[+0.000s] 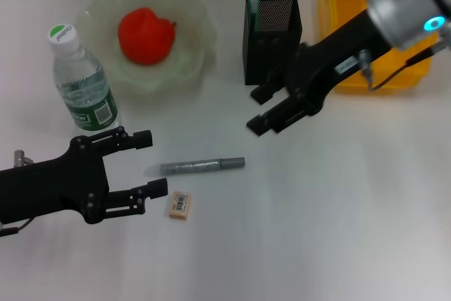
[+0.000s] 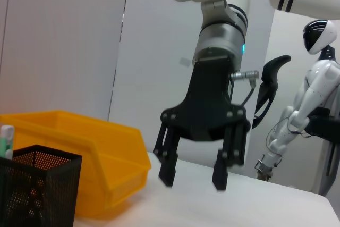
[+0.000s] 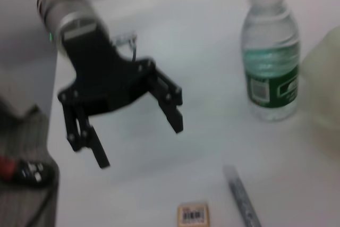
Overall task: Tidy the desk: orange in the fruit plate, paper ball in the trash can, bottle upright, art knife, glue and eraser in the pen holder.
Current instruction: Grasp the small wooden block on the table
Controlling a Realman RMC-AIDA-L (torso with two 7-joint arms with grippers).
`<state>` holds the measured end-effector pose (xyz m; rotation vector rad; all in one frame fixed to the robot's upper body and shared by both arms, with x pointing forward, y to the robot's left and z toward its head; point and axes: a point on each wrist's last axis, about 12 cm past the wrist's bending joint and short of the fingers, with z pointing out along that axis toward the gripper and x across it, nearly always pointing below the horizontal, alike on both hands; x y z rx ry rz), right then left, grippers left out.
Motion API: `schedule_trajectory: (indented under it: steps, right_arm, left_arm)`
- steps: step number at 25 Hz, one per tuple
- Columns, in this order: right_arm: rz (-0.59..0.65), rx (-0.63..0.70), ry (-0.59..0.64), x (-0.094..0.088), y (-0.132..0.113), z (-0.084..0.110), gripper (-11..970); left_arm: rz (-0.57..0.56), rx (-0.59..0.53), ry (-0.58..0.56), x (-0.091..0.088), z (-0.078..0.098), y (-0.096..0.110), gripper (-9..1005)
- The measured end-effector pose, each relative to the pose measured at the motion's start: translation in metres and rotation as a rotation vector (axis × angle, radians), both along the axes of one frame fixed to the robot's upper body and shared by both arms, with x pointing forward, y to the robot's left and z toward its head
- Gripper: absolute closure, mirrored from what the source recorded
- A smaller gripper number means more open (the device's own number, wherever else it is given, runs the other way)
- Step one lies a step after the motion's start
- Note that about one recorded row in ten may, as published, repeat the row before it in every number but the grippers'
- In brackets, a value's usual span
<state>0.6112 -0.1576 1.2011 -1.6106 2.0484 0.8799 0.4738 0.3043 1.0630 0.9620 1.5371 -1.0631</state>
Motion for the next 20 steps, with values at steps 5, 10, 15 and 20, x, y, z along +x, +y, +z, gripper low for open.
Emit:
schedule_trajectory:
  steps: [5, 10, 15, 20]
  right_arm:
    - [0.064, -0.080, -0.044, -0.003, 0.019, -0.008, 343]
    - [0.110, -0.131, -0.048, -0.008, 0.024, -0.016, 344]
    - [0.066, -0.096, -0.050, -0.008, 0.012, -0.022, 346]
    - [-0.028, 0.025, -0.023, -0.011, -0.021, -0.025, 348]
  left_arm:
    - [-0.012, 0.010, 0.007, -0.001, -0.002, -0.002, 182]
    - [-0.044, 0.037, 0.012, 0.003, -0.002, -0.007, 182]
    - [-0.067, 0.076, 0.011, 0.008, -0.004, -0.012, 182]
    - [-0.112, 0.161, -0.004, 0.016, -0.004, -0.019, 182]
